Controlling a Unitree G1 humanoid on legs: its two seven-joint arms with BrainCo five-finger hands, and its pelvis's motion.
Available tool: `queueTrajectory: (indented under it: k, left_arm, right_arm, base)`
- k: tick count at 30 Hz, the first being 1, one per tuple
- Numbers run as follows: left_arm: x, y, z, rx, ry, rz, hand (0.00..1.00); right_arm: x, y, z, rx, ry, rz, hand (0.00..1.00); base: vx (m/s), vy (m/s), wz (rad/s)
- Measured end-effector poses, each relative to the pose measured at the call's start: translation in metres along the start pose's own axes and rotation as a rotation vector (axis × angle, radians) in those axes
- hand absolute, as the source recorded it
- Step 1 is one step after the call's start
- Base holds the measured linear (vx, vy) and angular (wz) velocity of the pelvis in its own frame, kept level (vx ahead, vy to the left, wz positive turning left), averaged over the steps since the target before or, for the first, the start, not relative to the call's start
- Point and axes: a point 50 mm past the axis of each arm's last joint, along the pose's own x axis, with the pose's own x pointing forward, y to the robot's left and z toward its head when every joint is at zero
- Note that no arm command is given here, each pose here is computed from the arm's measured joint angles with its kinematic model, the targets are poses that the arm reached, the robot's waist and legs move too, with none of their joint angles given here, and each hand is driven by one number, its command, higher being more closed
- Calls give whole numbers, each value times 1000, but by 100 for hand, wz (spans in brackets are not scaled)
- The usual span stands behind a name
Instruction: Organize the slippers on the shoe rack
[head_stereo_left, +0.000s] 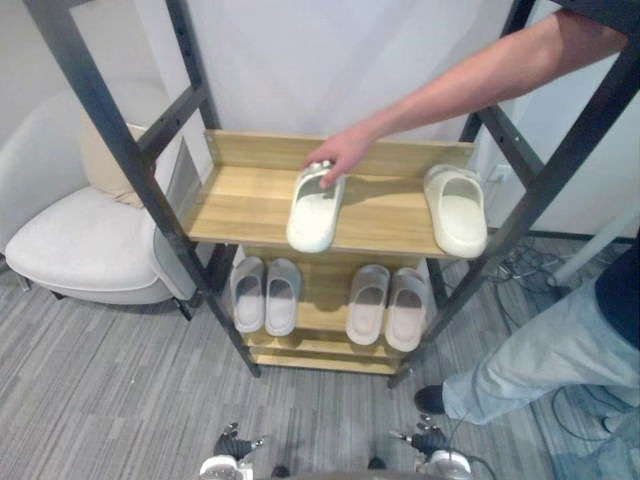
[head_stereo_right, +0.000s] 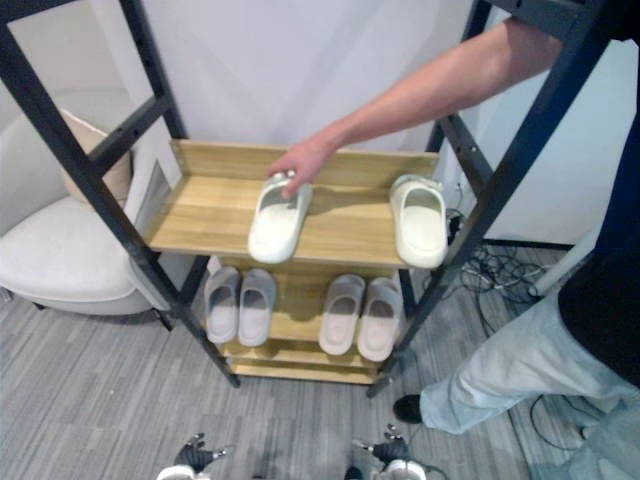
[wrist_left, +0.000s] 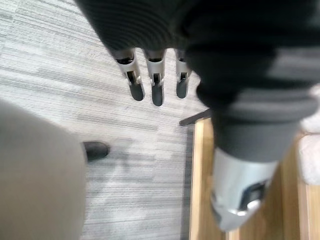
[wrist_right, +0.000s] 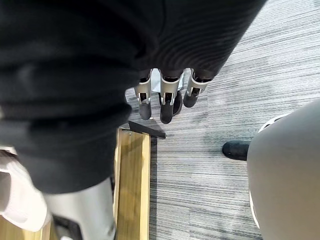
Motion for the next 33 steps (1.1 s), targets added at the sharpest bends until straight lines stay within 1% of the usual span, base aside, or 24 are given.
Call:
queueTrajectory:
  k: [16, 26, 29, 33]
  left_arm:
    - [0, -4, 2, 39, -12, -8, 0]
    - [0, -19, 14, 203, -81, -76, 0]
    - [-2, -34, 22, 279, -132, -133, 0]
    - [-14, -67, 41, 388, -267, -273, 0]
  right_arm:
    - [0, 0, 0, 2, 2, -10, 0]
    - [0, -1, -3, 5, 11, -20, 0]
    - [-1, -1, -3, 5, 10, -21, 0]
    - [-1, -1, -3, 4, 3, -20, 0]
  base:
    - [-23, -4, 0]
    - [-2, -3, 2]
    - [0, 0, 0]
    - [0, 0, -1]
